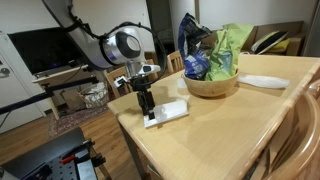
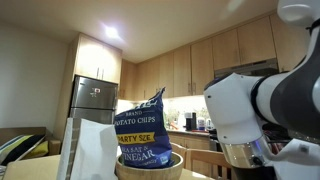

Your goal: Use the serviette to wipe the table.

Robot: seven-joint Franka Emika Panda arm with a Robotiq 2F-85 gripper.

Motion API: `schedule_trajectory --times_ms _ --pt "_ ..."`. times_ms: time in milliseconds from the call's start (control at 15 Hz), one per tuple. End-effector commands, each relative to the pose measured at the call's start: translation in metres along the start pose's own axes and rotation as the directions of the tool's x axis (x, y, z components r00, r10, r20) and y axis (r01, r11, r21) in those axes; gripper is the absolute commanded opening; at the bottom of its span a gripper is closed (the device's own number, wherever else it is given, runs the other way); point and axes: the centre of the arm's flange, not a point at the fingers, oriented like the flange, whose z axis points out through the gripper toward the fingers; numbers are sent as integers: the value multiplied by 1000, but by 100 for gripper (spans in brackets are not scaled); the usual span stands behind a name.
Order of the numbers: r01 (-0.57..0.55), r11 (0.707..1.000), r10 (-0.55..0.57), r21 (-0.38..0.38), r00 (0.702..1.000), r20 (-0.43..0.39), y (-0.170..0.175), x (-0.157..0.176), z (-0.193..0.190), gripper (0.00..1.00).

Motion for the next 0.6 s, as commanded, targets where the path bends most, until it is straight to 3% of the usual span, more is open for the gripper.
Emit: schedule_trajectory --times_ms 0,533 --pt "-14 1000 14 27 1000 19 -12 28 20 100" --pt "-79 995 79 53 997 1 -14 58 46 100"
